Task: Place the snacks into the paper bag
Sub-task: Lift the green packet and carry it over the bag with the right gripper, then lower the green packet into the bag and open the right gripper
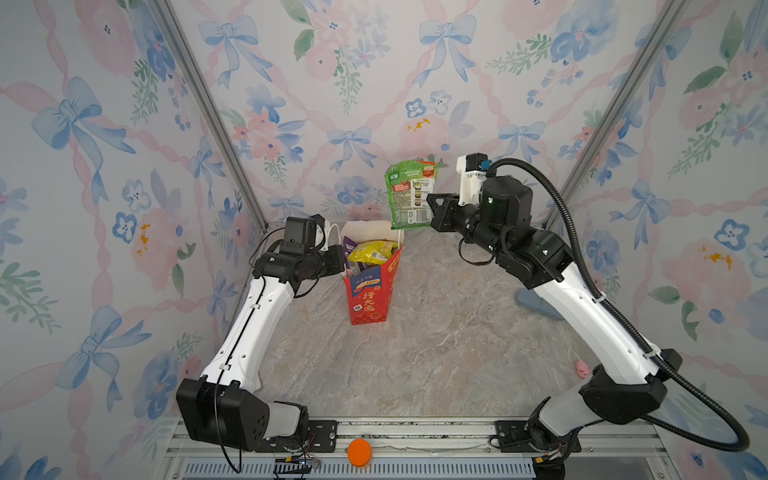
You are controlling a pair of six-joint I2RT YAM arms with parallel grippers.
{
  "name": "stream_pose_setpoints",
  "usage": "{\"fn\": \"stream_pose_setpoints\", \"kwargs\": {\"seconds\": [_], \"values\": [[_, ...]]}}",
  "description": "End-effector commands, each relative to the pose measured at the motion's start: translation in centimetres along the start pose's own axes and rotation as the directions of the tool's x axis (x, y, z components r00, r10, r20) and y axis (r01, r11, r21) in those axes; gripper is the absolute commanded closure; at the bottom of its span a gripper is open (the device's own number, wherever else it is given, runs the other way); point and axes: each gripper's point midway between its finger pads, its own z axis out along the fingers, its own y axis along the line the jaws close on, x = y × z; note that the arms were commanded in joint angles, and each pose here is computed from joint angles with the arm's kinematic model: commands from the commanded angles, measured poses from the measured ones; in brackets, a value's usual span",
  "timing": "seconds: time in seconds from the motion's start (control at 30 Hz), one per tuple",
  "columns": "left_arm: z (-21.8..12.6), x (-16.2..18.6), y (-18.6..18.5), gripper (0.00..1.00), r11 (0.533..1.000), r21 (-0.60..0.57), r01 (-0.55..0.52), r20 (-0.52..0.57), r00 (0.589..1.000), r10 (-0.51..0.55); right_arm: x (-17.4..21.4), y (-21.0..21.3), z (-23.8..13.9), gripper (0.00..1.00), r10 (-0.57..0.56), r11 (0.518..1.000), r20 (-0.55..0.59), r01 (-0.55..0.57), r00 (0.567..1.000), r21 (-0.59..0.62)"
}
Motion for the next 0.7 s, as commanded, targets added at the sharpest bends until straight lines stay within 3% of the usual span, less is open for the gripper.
{"fn": "stream_pose_setpoints", "kwargs": {"seconds": [0.0, 0.17, 0.43, 0.47, 0.53, 0.6, 0.67], "values": [[-0.9, -0.3, -0.3, 1.0, 1.0, 0.014, 0.002, 0.027, 1.0, -0.003, 2.6, 2.1, 3.2, 1.0, -0.038, 0.998, -0.073, 0.035, 0.997, -0.048], [-0.9, -0.3, -0.2, 1.0, 1.0, 0.011, 0.001, 0.03, 1.0, -0.001, 6.3, 3.0, 6.9, 1.0, -0.046, 0.998, -0.173, 0.037, 0.984, -0.056], [-1.0, -0.4, -0.2, 1.0, 1.0, 0.013, -0.004, 0.033, 0.999, 0.004, 12.5, 0.4, 10.1, 0.97, 0.001, 1.0, -0.294, 0.005, 0.956, 0.02], [-0.9, -0.3, -0.2, 1.0, 1.0, 0.011, -0.005, 0.031, 1.0, 0.004, 13.0, 0.2, 10.3, 0.89, 0.008, 1.0, -0.31, 0.0, 0.951, 0.024], [-0.8, -0.3, -0.2, 1.0, 1.0, 0.011, -0.005, 0.029, 1.0, 0.005, 13.2, 0.1, 10.3, 0.58, 0.008, 1.0, -0.321, 0.0, 0.947, 0.024], [-0.7, -0.3, -0.2, 1.0, 1.0, 0.011, -0.008, 0.025, 1.0, 0.007, 12.4, 0.4, 9.9, 0.36, -0.016, 1.0, -0.312, 0.021, 0.95, 0.012], [-0.7, -0.3, -0.1, 1.0, 1.0, 0.011, -0.006, 0.024, 1.0, 0.006, 11.2, 0.5, 9.3, 0.31, -0.047, 0.999, -0.289, 0.052, 0.956, 0.009]]}}
